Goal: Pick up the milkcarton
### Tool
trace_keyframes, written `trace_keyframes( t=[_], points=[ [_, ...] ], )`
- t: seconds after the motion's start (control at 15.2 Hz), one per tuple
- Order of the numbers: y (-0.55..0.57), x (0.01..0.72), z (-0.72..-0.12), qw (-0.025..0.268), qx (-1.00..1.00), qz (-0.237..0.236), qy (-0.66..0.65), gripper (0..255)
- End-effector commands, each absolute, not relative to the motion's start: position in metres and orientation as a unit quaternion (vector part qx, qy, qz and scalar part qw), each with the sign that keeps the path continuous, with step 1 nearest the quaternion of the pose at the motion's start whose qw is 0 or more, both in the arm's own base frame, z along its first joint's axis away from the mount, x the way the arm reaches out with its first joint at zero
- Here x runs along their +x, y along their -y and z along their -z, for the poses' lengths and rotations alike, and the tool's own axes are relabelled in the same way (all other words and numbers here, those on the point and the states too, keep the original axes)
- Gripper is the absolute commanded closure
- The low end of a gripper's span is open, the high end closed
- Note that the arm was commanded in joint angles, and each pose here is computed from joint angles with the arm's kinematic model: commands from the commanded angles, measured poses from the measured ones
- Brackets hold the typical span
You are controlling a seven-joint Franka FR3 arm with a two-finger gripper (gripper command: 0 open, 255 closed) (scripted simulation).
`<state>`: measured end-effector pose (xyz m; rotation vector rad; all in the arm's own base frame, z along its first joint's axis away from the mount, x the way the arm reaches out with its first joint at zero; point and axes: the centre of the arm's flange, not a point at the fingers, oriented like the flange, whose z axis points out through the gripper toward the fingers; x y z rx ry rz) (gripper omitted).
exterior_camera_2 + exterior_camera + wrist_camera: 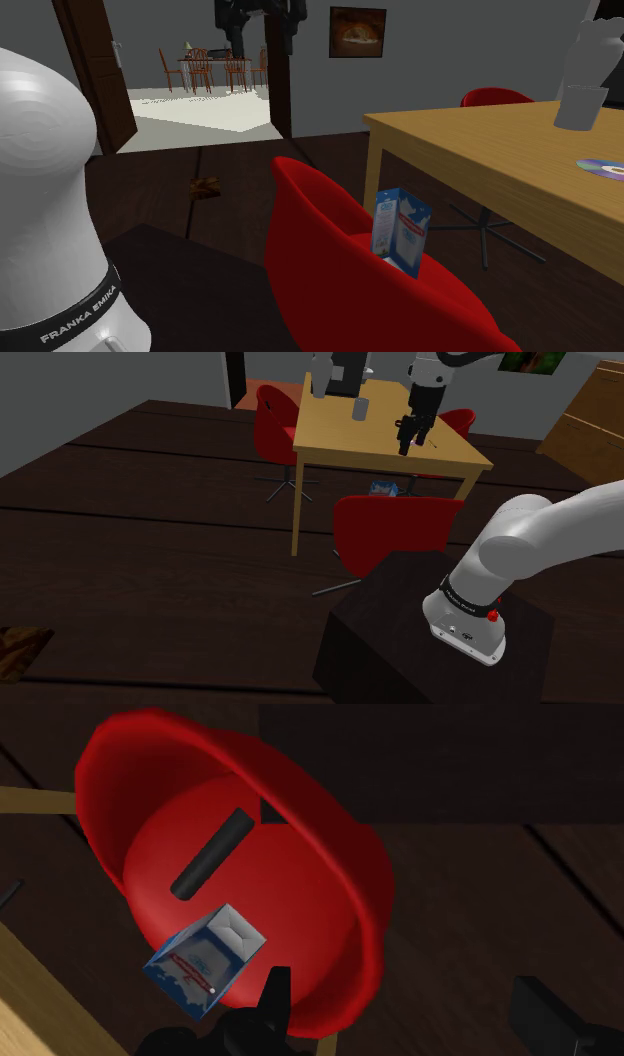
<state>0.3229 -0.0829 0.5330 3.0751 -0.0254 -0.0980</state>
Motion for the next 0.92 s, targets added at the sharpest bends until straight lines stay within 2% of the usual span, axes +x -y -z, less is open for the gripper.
trace_keyframes(
  t=[0.0, 0.86],
  points=[
    [0.104, 0.328, -0.512, 0.03, 0.999, 0.029, -0.015, 0],
    [0.214, 0.381, -0.39, 0.015, 0.988, 0.015, -0.152, 0]
  ],
)
